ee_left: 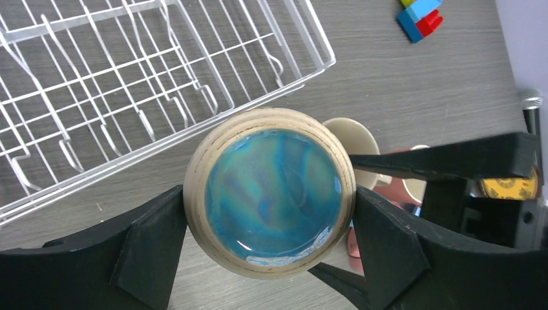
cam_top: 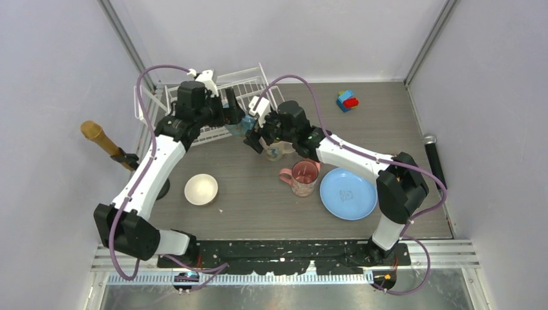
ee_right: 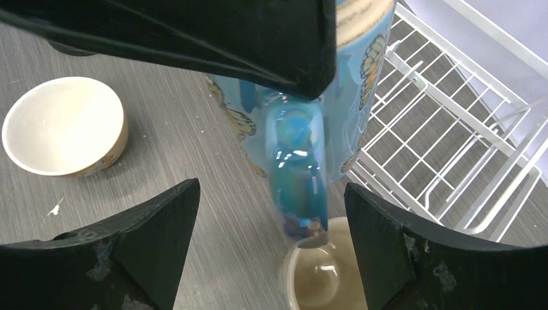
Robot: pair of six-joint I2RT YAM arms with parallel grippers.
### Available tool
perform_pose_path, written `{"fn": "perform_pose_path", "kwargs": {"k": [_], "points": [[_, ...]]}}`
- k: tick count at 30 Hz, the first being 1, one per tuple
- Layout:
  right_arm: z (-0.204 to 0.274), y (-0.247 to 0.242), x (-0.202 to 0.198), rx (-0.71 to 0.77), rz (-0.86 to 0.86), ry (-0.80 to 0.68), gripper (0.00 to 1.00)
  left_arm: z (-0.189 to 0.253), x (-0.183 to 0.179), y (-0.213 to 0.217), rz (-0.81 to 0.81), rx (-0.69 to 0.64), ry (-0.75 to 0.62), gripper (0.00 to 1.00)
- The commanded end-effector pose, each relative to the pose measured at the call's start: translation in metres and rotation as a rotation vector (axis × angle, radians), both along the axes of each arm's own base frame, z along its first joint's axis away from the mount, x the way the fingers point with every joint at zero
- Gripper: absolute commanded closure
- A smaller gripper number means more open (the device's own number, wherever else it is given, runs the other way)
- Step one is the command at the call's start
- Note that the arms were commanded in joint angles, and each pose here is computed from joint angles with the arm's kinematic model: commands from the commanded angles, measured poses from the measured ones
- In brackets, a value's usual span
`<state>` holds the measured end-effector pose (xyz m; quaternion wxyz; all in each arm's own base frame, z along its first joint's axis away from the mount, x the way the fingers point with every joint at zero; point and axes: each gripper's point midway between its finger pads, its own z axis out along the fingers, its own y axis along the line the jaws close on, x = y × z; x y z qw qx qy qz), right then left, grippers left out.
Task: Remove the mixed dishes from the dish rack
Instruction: Place the cup at the center of the board.
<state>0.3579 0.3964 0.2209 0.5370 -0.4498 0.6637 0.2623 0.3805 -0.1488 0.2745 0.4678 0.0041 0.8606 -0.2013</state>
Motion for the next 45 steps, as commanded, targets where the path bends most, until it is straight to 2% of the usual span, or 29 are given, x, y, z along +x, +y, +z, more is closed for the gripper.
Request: {"fn": "perform_pose_path", "kwargs": {"k": [1, 5, 7, 10, 14, 22, 23, 24, 25, 26, 27, 31, 34, 40, 45], "points": [[0.027, 0.000, 0.009, 0.025, -0.012, -0.088, 0.11, 0.067, -0.011, -0.016, -0.101, -0.069, -0.208, 1.00], [0.029, 0.001, 0.006, 0.031, 0.001, -0.088, 0.16, 0.065, -0.020, -0.019, -0.121, -0.067, -0.206, 1.00], [0.029, 0.000, 0.003, 0.032, 0.008, -0.082, 0.23, 0.065, -0.023, -0.018, -0.116, -0.064, -0.209, 1.00], [0.031, 0.001, -0.006, 0.039, 0.030, -0.076, 0.47, 0.063, -0.026, -0.017, -0.117, -0.060, -0.205, 1.00], [0.035, 0.002, -0.018, 0.065, 0.041, -0.071, 0.72, 0.056, -0.030, -0.021, -0.120, -0.050, -0.184, 1.00], [0.045, 0.001, -0.027, 0.175, -0.016, 0.041, 0.96, 0.047, -0.040, -0.032, -0.152, -0.041, -0.155, 1.00], [0.050, -0.001, -0.027, 0.207, -0.048, 0.075, 0.98, 0.046, -0.042, -0.033, -0.161, -0.045, -0.153, 0.92], [0.049, -0.002, -0.029, 0.236, -0.069, 0.130, 0.99, 0.046, -0.047, -0.035, -0.181, -0.054, -0.153, 0.71], [0.054, -0.004, -0.033, 0.257, -0.079, 0.148, 0.99, 0.046, -0.051, -0.037, -0.201, -0.064, -0.156, 0.42], [0.057, -0.007, -0.039, 0.291, -0.088, 0.200, 0.99, 0.046, -0.055, -0.039, -0.218, -0.074, -0.165, 0.18], [0.057, -0.007, -0.044, 0.309, -0.083, 0.233, 0.99, 0.046, -0.059, -0.041, -0.234, -0.085, -0.178, 0.03], [0.051, -0.014, -0.070, 0.428, -0.094, 0.419, 0.99, 0.045, -0.075, -0.041, -0.261, -0.120, -0.225, 0.00], [0.052, -0.032, -0.081, 0.494, -0.181, 0.514, 0.99, 0.048, -0.089, -0.040, -0.292, -0.138, -0.288, 0.00], [0.091, -0.061, -0.093, 0.622, -0.250, 0.561, 0.99, 0.070, -0.113, -0.034, -0.313, -0.185, -0.441, 0.00], [0.121, -0.080, -0.093, 0.780, -0.275, 0.657, 0.99, 0.061, -0.124, -0.030, -0.306, -0.213, -0.446, 0.00]]}}
